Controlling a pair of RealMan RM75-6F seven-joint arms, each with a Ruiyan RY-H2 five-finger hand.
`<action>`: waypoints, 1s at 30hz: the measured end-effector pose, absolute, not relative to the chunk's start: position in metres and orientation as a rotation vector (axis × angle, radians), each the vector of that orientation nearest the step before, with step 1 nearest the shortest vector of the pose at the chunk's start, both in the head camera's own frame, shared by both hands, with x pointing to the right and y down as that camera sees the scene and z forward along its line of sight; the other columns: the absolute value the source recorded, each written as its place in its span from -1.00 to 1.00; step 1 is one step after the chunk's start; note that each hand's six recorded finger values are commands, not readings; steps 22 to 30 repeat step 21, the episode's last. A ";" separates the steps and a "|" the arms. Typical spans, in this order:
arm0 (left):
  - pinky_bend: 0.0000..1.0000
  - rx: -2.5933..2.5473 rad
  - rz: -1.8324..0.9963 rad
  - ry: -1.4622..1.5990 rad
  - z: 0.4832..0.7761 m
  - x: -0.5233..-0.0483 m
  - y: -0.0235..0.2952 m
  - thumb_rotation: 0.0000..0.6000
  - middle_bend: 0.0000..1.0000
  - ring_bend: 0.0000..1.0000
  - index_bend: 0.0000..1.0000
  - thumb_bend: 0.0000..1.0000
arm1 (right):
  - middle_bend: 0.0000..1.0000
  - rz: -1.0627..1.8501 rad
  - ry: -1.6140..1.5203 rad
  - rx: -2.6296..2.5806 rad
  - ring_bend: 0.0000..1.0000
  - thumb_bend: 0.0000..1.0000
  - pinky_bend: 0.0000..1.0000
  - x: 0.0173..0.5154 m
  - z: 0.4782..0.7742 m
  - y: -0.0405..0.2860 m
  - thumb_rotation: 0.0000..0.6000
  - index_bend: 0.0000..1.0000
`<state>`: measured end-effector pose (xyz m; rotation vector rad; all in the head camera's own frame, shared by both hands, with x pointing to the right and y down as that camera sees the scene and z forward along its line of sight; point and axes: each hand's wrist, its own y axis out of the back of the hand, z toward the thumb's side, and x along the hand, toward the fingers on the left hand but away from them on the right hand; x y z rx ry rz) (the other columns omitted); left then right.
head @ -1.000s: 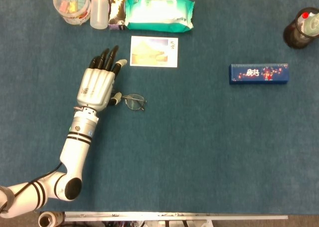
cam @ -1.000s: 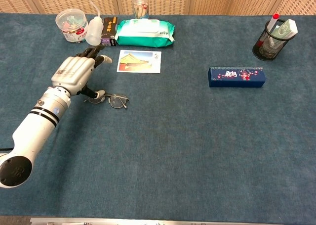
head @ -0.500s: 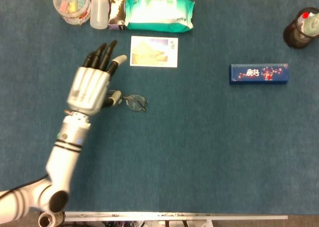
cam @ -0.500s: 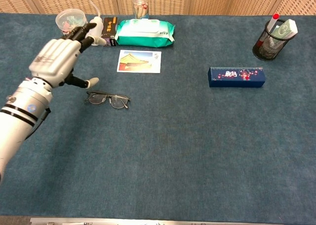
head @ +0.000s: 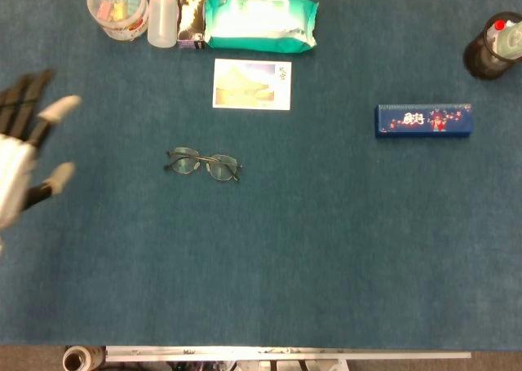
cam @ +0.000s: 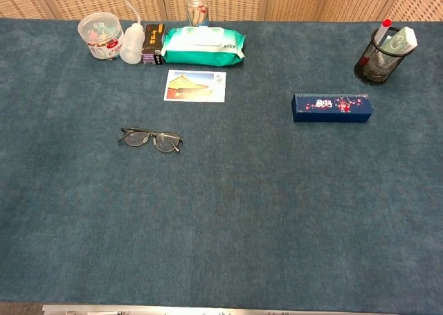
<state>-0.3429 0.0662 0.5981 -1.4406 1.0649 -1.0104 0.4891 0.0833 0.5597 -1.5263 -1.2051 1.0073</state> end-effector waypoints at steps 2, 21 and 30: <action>-0.71 -1.423 -1.038 1.104 0.592 -0.358 0.079 1.00 -1.00 -1.00 -0.62 -0.60 | -0.30 1.015 -1.201 -1.523 -0.53 -0.52 -0.57 0.489 0.561 0.083 1.00 -0.45; -0.71 -1.415 -1.075 1.256 0.598 -0.408 0.101 1.00 -0.96 -1.00 -0.52 -0.59 | -0.30 1.092 -1.182 -1.518 -0.53 -0.52 -0.57 0.490 0.577 0.070 1.00 -0.45; -0.71 -1.415 -1.075 1.256 0.598 -0.408 0.101 1.00 -0.96 -1.00 -0.52 -0.59 | -0.30 1.092 -1.182 -1.518 -0.53 -0.52 -0.57 0.490 0.577 0.070 1.00 -0.45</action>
